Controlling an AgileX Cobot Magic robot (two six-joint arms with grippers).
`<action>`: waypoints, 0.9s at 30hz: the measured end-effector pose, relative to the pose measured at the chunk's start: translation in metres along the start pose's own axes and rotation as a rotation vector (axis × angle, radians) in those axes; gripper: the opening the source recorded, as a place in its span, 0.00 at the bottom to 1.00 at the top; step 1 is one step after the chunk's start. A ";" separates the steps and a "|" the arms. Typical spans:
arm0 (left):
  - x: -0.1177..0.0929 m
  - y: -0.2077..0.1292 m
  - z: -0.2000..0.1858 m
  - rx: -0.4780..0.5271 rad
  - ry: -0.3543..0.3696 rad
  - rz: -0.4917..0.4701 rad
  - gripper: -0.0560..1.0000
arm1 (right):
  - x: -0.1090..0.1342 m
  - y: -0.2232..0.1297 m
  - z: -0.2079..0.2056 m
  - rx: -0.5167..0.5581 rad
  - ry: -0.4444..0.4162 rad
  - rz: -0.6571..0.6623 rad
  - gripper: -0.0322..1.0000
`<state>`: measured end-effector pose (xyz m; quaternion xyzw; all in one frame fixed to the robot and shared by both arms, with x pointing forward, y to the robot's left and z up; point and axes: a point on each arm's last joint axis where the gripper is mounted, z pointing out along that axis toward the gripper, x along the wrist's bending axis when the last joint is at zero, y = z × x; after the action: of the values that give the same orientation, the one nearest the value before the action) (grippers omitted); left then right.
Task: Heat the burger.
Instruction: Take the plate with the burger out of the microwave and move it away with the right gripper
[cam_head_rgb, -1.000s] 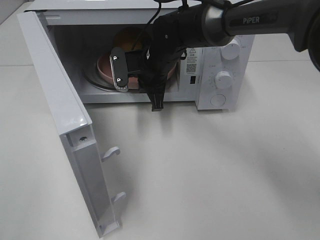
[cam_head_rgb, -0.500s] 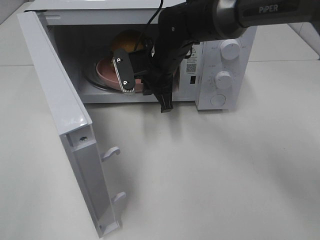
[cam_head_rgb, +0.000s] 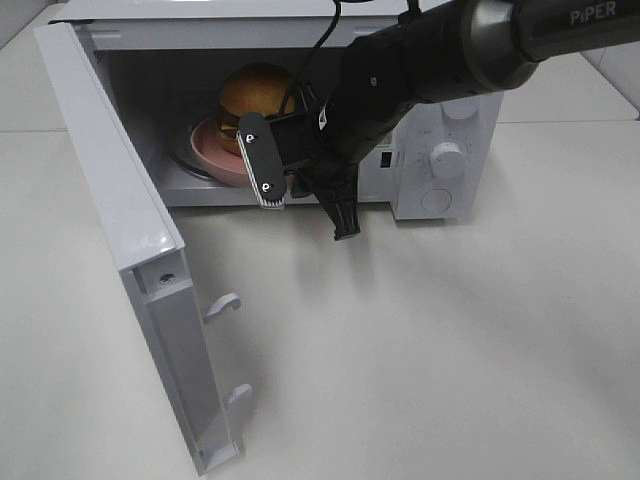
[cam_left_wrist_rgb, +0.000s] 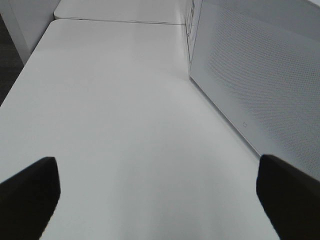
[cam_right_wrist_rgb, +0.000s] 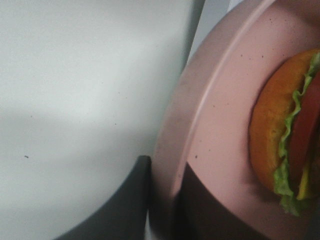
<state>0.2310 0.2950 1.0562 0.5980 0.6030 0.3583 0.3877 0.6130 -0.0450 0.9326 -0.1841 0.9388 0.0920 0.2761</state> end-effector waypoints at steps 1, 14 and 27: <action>0.000 0.000 0.000 0.000 0.000 0.000 0.99 | 0.001 0.000 -0.001 -0.002 -0.007 -0.002 0.09; 0.000 0.000 0.000 0.000 0.000 0.000 0.99 | 0.017 -0.005 -0.017 -0.034 -0.103 -0.037 0.09; 0.000 0.000 0.000 0.000 0.000 0.000 0.99 | 0.041 -0.012 -0.037 -0.049 -0.150 -0.087 0.10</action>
<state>0.2310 0.2950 1.0562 0.5980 0.6030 0.3583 0.3877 0.5678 -0.0783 0.9401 -0.2240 0.9040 0.1167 0.3449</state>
